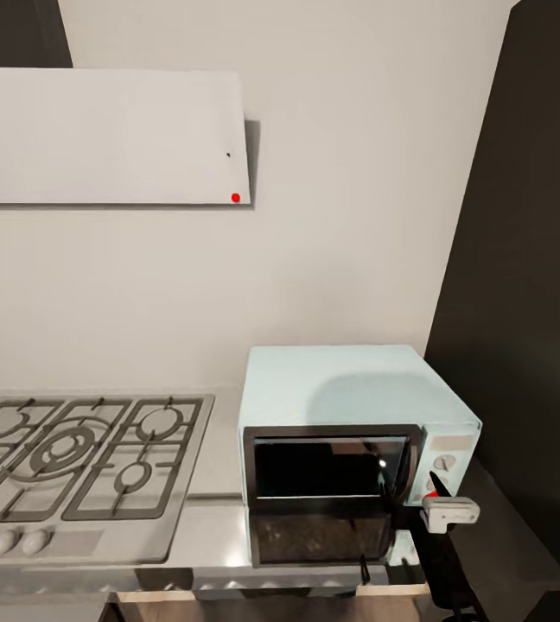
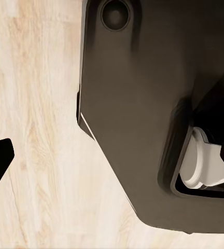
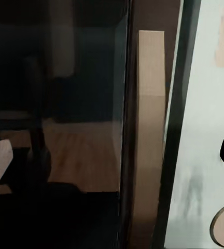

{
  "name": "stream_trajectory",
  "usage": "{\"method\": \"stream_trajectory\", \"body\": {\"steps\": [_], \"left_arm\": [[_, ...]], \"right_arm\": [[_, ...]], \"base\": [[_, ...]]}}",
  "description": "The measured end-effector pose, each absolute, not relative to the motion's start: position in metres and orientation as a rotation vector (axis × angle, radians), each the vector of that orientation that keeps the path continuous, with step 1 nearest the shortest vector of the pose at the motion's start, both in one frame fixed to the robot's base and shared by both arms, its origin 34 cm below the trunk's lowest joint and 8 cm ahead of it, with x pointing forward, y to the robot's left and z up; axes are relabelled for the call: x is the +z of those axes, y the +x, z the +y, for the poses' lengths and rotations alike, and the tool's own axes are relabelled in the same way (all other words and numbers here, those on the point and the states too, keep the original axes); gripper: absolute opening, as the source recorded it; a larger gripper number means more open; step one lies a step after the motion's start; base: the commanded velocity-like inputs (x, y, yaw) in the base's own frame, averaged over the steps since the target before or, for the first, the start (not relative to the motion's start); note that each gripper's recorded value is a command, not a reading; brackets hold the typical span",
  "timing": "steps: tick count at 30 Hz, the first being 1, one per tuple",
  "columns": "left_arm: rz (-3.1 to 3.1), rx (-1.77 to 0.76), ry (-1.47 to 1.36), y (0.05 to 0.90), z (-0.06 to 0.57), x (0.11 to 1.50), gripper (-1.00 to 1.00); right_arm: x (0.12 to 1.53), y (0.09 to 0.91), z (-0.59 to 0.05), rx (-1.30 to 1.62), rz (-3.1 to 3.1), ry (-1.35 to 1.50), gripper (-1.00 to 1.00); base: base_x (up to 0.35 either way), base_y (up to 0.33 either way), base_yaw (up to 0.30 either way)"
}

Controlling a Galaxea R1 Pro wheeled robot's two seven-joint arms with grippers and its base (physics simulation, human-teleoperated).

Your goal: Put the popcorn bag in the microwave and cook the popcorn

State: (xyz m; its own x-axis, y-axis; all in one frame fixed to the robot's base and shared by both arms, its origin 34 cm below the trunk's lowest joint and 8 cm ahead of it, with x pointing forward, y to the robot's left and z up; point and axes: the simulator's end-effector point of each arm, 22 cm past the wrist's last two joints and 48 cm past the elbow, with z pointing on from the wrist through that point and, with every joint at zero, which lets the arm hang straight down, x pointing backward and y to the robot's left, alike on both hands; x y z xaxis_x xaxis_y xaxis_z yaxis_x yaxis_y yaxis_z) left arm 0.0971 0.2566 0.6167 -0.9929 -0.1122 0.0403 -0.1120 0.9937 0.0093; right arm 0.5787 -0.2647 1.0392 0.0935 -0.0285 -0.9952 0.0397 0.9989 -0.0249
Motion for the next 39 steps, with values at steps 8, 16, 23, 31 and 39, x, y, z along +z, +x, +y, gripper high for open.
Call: {"method": "stream_trajectory", "body": {"steps": [8, 16, 23, 31, 39], "left_arm": [[-3.096, -0.011, 0.174, 0.097, 0.257, 0.617, 1.0], [-3.096, -0.011, 0.174, 0.097, 0.257, 0.617, 1.0], [-3.096, -0.011, 0.174, 0.097, 0.257, 0.617, 1.0], [-3.096, -0.011, 0.174, 0.097, 0.257, 0.617, 1.0], [-3.102, -0.012, 0.174, 0.099, 0.257, 0.617, 1.0]], "right_arm": [[1.039, 0.579, -0.274, -0.068, 1.477, 0.025, 1.0], [1.039, 0.579, -0.277, -0.074, 1.476, 0.029, -1.0], [1.039, 0.579, -0.275, -0.074, 1.477, 0.02, -1.0], [1.039, 0.579, -0.275, -0.074, 1.477, 0.02, -1.0], [1.039, 0.579, -0.273, -0.073, 1.477, 0.007, -1.0]], "base": [[0.03, -0.047, 0.0], [0.0, 0.0, 0.0], [0.0, 0.0, 0.0], [0.0, 0.0, 0.0], [-0.153, 0.0, 0.0]]}}
